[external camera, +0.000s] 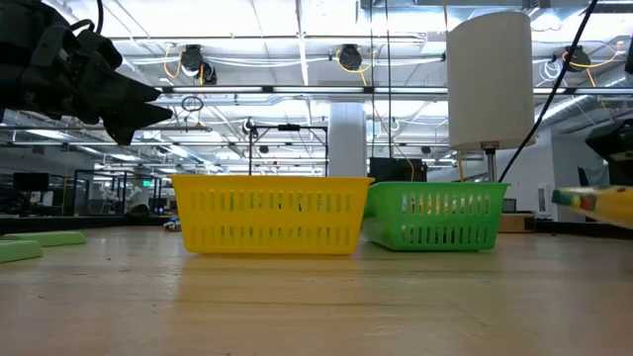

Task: Pick & Place School Supplies
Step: Put the yellow crayon box into the right green bin

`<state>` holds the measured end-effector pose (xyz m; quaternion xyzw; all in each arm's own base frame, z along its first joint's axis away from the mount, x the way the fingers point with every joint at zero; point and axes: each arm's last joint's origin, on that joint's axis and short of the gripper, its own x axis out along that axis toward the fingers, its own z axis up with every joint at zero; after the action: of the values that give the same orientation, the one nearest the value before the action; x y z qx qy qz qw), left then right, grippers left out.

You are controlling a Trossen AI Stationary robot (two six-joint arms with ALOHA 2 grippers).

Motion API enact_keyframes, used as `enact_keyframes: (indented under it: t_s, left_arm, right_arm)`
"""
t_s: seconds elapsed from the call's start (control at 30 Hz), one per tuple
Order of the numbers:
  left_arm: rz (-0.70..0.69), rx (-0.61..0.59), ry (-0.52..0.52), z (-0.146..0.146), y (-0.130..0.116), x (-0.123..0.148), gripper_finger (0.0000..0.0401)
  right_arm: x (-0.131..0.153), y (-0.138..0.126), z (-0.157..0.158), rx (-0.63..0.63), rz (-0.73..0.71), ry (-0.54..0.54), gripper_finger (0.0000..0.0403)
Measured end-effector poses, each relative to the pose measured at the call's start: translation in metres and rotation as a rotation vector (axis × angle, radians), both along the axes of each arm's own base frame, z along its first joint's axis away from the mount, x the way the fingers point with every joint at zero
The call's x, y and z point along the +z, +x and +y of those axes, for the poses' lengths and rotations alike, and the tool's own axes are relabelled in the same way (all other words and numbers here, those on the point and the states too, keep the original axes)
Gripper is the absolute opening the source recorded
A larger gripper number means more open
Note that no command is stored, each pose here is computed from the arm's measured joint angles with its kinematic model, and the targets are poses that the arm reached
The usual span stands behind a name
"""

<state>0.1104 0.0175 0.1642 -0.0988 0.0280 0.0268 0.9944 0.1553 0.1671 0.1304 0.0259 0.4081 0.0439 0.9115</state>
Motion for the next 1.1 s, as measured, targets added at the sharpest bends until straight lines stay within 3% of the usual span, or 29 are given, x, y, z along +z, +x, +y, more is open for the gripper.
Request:
enact_keyframes:
  t_s: [0.33,1.1]
  left_arm:
    - [-0.003,0.000,0.001,0.000,0.000,0.000,0.0214]
    - [-0.003,0.000,0.001,0.000,0.000,0.000,0.0214]
  right_arm:
    - [0.009,0.008,0.007,0.073,-0.114,0.018,0.0141]
    - [0.025,0.045,-0.012,0.081,-0.316,-0.045,0.0141]
